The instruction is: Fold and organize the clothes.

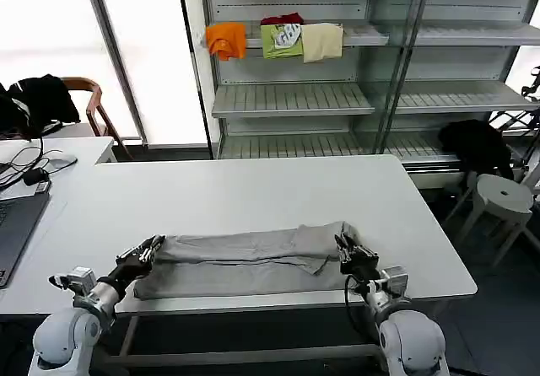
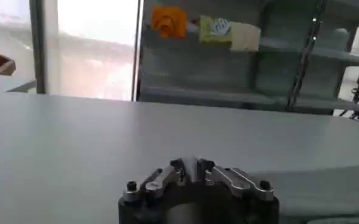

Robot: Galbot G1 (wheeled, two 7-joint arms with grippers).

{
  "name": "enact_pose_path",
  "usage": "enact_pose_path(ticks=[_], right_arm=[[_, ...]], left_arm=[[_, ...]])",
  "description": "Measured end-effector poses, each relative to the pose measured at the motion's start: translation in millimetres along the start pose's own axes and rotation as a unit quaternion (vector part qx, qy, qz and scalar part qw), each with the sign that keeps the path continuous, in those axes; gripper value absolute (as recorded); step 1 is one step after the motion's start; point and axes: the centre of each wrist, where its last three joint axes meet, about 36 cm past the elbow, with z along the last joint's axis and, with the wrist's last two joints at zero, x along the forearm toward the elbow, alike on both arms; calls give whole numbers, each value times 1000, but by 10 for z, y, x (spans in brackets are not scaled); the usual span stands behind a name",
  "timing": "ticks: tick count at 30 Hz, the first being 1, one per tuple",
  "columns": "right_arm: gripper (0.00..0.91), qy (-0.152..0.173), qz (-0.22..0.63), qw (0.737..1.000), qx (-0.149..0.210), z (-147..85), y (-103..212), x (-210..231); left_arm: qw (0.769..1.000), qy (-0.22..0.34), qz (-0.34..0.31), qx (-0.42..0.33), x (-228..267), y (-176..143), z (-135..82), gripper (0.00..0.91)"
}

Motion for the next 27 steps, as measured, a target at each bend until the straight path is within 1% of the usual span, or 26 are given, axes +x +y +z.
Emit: enact_pose_path(ticks=[3, 7, 12, 18, 19, 20, 21, 22, 23, 24, 27], right_arm=[[907, 1, 18, 1000, 8, 21, -70, 33], [907, -9, 41, 999, 14, -12, -190, 80], [907, -29, 63, 998, 0, -127, -344, 145], [907, -58, 68, 996, -10, -326, -412, 205], [907, -62, 69, 996, -11, -358, -419, 215], [907, -65, 69, 995, -12, -386, -424, 222], [907, -69, 69, 995, -13, -416, -426, 227], [907, -72, 70, 995, -14, -442, -429, 229], [907, -75, 70, 995, -15, -465, -430, 229], [907, -78, 70, 994, -16, -486, -428, 229], [907, -85, 71, 994, -19, -528, -425, 227]], left_arm=[[1000, 1, -7, -7, 44, -17, 1, 907], [1000, 3, -19, -14, 102, -59, -2, 907], [999, 9, -36, -23, 154, -181, 49, 907], [998, 21, -63, -24, 146, -316, 154, 907], [997, 21, -67, -25, 146, -337, 164, 705], [997, 22, -71, -26, 146, -356, 175, 605], [997, 23, -74, -27, 150, -374, 183, 373], [996, 24, -78, -29, 153, -390, 190, 282], [996, 25, -80, -30, 155, -407, 201, 282], [996, 27, -82, -30, 157, -422, 215, 121], [995, 31, -87, -32, 163, -459, 252, 30]])
